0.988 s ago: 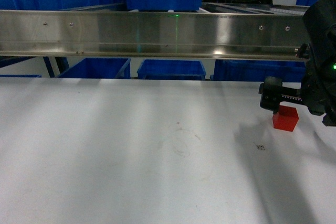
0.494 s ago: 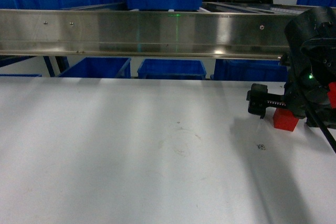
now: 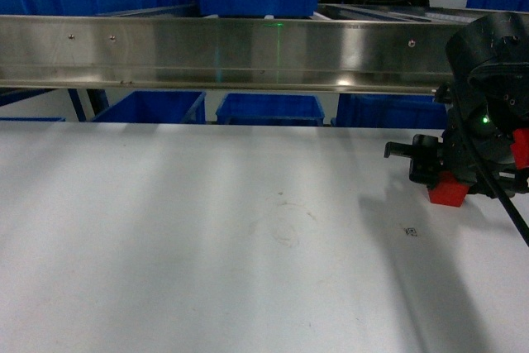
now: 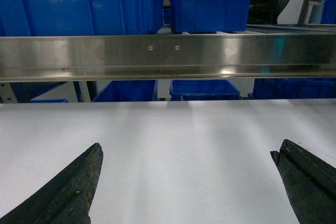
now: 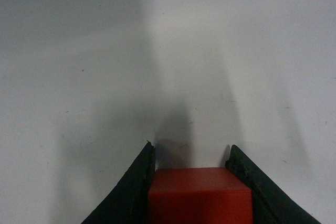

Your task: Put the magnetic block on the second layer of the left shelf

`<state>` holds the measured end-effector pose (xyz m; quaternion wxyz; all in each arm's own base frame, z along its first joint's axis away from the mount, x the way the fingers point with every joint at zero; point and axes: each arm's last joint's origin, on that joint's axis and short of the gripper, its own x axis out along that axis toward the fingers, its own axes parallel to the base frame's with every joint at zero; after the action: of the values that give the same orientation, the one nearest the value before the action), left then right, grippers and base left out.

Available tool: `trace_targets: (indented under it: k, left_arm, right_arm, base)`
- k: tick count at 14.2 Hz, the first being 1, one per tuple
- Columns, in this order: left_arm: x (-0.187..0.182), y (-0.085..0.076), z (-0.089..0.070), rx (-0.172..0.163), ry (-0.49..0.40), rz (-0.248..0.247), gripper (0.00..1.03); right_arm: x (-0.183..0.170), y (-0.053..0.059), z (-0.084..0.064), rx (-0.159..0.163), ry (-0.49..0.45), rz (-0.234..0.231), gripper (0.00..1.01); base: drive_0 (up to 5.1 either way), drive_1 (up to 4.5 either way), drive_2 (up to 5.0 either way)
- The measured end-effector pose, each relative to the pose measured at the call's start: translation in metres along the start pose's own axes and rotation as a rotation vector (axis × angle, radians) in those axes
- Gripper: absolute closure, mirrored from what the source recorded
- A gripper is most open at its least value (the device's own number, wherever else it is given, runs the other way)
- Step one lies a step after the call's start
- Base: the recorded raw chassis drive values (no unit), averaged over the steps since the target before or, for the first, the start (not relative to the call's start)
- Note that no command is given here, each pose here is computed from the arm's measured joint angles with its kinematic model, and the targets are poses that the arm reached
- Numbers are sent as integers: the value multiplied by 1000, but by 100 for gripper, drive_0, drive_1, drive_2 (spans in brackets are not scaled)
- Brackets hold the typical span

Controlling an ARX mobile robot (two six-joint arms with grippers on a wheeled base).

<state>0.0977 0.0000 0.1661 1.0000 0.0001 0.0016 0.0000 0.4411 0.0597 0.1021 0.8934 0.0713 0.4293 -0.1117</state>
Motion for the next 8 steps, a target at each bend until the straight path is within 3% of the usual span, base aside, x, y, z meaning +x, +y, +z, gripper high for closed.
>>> trace_targets:
  k: [1,4,5,8]
  left_arm:
    - [0,0,0,0,0,0,5]
    - [0,0,0,0,0,0,5]
    - [0,0,0,0,0,0,5]
    - [0,0,0,0,0,0,5]
  right_arm:
    - [0,0,0,-3,-1,0,67]
    - [-12,-5,-7,-2,-4,38,67]
    - [-26,-8,-9,-2,-18,65,67]
    - [-109,-25,3,-58,-180,188,68]
  base:
    - [0,0,0]
    - [0,0,0]
    - [0,0,0]
    - [0,0,0]
